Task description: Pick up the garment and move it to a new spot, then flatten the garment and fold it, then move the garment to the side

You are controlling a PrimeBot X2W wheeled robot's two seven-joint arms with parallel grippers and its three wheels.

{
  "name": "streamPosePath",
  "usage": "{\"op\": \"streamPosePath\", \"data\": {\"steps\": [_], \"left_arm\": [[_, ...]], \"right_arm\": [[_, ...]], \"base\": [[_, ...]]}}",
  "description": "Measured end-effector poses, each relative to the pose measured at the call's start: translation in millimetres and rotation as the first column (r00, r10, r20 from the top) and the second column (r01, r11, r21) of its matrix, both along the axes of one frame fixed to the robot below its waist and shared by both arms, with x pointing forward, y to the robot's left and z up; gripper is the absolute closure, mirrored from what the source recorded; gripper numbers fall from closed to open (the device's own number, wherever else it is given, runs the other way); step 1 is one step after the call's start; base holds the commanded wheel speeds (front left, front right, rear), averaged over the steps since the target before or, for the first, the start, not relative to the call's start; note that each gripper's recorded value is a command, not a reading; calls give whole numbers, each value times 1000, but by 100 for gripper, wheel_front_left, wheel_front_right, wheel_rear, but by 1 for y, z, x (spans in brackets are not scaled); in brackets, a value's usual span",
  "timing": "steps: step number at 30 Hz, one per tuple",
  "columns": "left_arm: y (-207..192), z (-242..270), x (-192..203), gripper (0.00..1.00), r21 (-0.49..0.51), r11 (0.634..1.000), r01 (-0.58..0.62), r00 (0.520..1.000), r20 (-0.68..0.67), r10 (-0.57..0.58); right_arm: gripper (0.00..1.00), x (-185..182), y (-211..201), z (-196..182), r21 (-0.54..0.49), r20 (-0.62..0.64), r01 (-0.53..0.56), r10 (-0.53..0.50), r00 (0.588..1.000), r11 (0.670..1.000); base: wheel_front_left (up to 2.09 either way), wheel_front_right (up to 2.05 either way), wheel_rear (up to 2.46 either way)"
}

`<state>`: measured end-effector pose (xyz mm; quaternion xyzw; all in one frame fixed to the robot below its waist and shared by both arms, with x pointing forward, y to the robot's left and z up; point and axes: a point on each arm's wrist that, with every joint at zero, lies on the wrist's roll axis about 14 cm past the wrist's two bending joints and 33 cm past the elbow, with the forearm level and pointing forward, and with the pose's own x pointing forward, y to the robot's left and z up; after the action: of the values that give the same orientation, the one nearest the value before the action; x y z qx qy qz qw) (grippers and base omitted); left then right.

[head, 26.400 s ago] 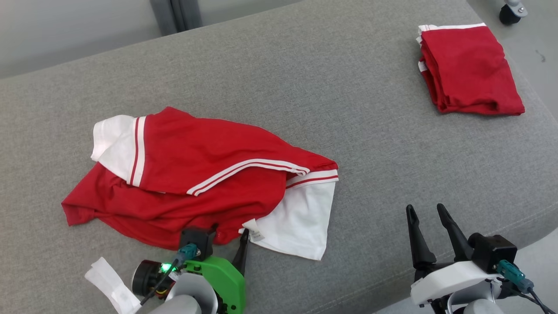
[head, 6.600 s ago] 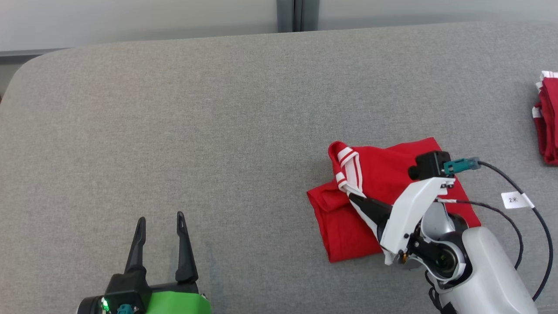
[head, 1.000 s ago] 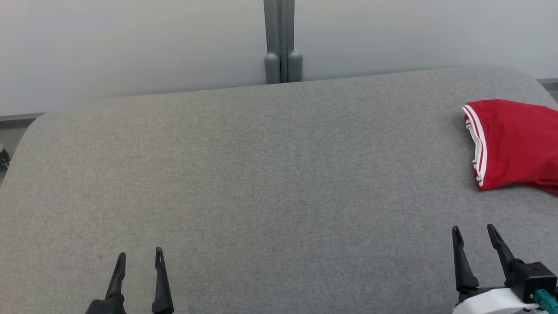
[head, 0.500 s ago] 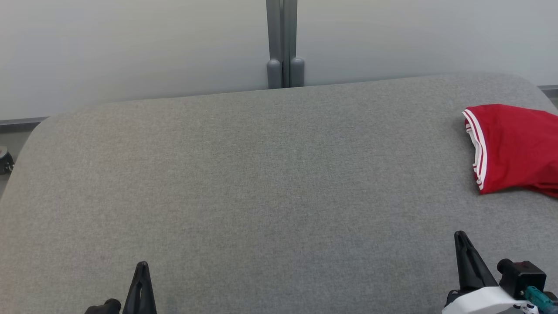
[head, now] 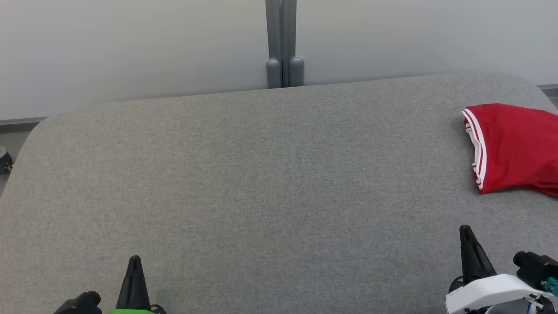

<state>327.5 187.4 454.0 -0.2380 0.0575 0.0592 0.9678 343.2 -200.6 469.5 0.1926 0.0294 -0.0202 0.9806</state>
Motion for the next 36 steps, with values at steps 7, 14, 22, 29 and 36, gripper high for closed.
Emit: {"op": "streamPosePath", "data": {"steps": [7,14,22,29,36], "left_arm": [[2,1,6,100,-108,994,-14,1000,-3,14],[3,3,11,100,-210,977,-24,1000,-2,24],[6,5,17,100,-318,948,-34,999,2,37],[5,8,22,100,-398,917,-33,999,7,39],[6,12,26,100,-472,881,-32,999,15,45]], "right_arm": [[100,4,-2,2,118,-2,22,-21,1000,993],[100,9,-3,4,227,-4,36,-36,999,973],[100,13,-3,6,339,-6,48,-49,999,939],[100,18,-4,9,427,-5,52,-56,998,903],[100,20,-4,9,505,-9,56,-60,998,861]], "base": [[0,0,0],[0,0,0],[0,0,0],[0,0,0],[0,0,0]]}}
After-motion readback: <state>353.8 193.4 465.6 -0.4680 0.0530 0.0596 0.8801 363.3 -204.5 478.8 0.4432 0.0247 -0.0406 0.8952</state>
